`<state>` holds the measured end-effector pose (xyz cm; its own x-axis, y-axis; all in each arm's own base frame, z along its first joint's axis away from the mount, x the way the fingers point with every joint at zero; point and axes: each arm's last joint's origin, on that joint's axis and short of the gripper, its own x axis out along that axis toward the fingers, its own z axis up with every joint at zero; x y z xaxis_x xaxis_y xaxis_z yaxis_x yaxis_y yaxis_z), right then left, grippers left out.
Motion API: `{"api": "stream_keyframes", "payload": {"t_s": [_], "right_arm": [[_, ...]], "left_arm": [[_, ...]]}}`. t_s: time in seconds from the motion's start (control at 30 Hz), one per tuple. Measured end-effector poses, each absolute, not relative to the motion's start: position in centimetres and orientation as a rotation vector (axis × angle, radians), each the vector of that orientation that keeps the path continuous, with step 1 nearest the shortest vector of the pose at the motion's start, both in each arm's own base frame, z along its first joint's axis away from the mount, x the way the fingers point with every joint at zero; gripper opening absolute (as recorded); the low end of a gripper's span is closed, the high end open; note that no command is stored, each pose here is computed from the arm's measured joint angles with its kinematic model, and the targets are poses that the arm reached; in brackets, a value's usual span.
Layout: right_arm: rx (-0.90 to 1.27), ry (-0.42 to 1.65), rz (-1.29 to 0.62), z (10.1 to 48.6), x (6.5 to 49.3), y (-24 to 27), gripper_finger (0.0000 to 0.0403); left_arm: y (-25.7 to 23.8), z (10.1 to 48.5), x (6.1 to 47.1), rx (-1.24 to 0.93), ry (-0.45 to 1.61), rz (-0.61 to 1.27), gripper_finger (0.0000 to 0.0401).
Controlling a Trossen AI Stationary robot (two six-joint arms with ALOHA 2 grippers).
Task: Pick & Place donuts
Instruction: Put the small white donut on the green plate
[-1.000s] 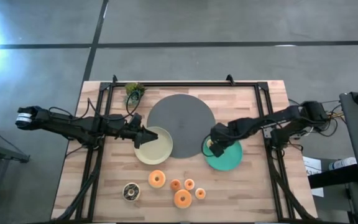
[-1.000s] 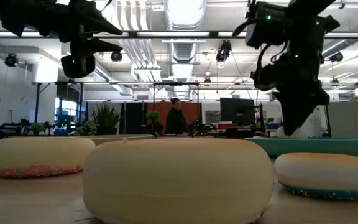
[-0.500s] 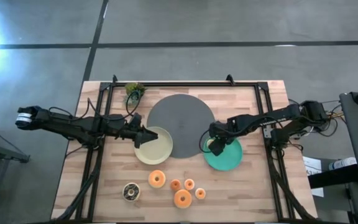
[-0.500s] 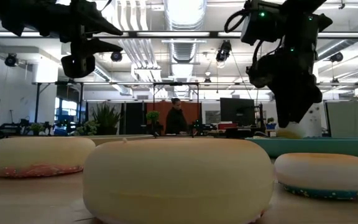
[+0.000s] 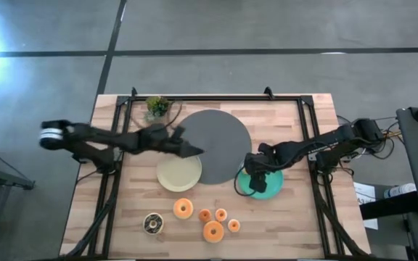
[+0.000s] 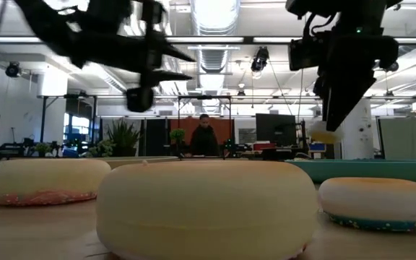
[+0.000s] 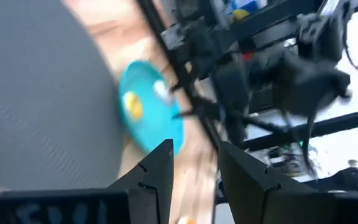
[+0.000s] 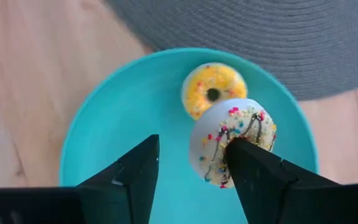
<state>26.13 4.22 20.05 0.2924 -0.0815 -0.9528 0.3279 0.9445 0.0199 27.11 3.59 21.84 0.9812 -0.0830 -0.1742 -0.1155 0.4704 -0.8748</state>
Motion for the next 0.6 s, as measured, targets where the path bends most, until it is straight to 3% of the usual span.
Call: {"api": "stream_keyframes", "payload": {"t_s": [0.27,0.6], "right_arm": [[0.255,1.248,-0.292,20.0,26.0,4.4,0.0180],[0.276,1.222,-0.287,20.3,26.4,4.4,0.0178]], "left_arm": [[5.3,20.9,35.4,-0.855,0.315,-0.117,0.0101],[6.2,18.2,41.2,-0.738,0.324,-0.131,0.0087]]}}
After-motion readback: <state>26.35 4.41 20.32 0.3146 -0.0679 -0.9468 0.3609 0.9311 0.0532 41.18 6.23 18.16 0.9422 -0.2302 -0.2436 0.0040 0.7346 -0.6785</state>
